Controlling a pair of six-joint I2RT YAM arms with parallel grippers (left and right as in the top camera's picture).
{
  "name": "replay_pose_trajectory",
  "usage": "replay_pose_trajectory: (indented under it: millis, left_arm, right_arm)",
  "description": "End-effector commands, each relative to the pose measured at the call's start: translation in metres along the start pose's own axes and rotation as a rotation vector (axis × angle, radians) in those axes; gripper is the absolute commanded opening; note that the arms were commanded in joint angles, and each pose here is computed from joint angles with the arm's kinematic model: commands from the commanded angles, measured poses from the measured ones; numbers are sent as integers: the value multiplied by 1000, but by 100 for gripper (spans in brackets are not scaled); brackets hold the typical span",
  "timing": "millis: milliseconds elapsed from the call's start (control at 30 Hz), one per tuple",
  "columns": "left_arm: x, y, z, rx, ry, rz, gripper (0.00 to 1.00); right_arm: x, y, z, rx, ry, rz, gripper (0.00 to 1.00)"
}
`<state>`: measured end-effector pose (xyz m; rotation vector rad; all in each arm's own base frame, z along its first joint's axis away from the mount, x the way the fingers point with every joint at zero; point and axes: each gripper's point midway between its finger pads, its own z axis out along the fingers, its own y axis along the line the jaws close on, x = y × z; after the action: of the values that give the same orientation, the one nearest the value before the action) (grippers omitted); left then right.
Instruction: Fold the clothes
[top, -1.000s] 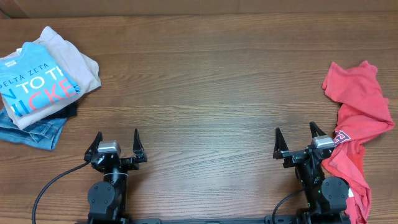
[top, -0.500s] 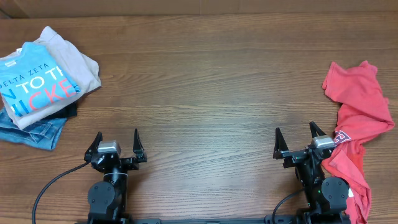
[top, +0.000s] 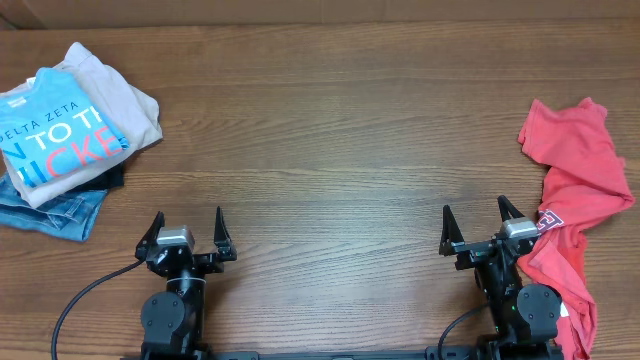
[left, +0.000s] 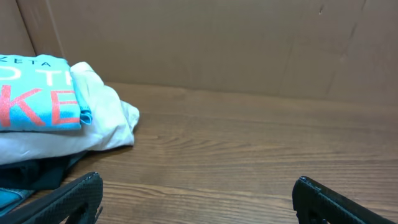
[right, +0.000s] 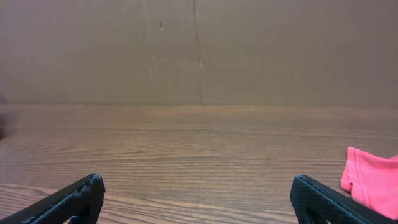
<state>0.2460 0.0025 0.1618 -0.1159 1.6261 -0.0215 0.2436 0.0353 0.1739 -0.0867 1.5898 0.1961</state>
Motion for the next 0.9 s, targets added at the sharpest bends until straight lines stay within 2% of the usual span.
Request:
replay_pose_trajectory:
  millis: [0,267,500,733,867]
  left_arm:
    - [-4,2,0,-9,-25,15,100]
    - [-2,-7,-6,43,48,-29,100]
    - [-45,-9,-21,41,55,-27,100]
    - [-71,-10,-16,15,199,-8,100]
    - [-73,-14,-2,6,383,14,100]
  right_arm:
    - [2,1,0,-6,-4,0,100]
    - [-13,-15,-5,94,-7,61,100]
    - [-40,-28,-12,192,27,83,100]
    - [-62,-37,-6,271,193,127,100]
    - [-47,-57,7,401,477,192,100]
